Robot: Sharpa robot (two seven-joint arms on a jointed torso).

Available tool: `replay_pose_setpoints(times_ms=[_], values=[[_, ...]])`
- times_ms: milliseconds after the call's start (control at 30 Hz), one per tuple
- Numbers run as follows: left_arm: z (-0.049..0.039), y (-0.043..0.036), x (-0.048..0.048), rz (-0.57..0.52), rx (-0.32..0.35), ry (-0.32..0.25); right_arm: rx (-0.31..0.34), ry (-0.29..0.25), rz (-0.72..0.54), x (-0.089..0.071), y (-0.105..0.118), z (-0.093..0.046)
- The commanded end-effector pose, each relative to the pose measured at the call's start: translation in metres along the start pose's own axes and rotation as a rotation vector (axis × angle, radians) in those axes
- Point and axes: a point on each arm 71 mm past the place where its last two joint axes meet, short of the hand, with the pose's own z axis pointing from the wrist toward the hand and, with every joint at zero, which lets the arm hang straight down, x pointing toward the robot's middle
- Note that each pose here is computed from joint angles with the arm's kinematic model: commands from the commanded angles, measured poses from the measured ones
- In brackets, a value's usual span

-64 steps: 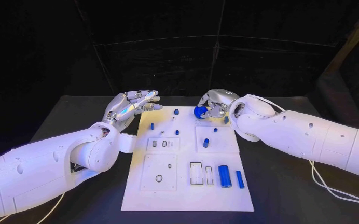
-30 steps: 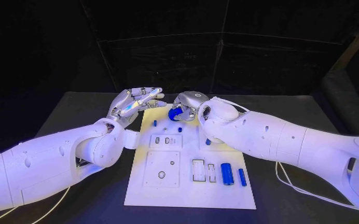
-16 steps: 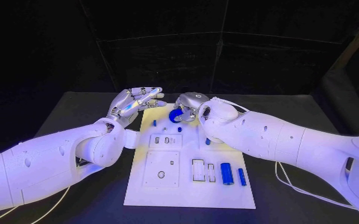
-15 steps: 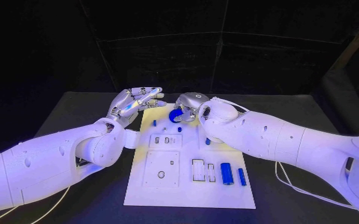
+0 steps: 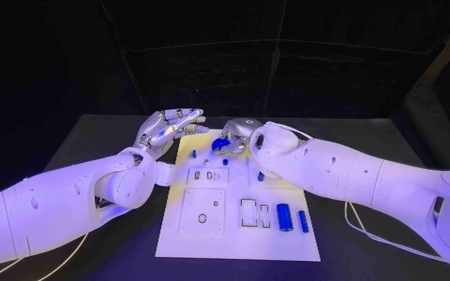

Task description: Assemble the parts on the task board

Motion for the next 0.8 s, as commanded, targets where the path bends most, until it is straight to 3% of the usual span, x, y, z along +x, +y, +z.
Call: replay_pose_setpoints(times_ms=[33, 167, 500, 667, 800], values=[[0.0007, -0.0013, 0.0014, -0.007, 0.006, 0.011, 0.016, 0.028, 0.003, 0.001, -0.002, 0.000], [0.0006, -0.0013, 0.0012, -0.007, 0.006, 0.011, 0.023, 0.003, 0.011, -0.001, -0.005, -0.002], [-0.0003, -0.0018, -0.0014, -0.003, 0.006, 0.006, -0.024, -0.146, 0.068, -0.016, -0.017, -0.018], [-0.0014, -0.0024, -0.0036, -0.001, 0.006, 0.001, -0.098, -0.225, 0.159, -0.026, -0.029, -0.038], [-0.0022, -0.0029, -0.0053, 0.001, 0.006, -0.002, -0.093, -0.246, 0.233, -0.032, -0.051, -0.060]])
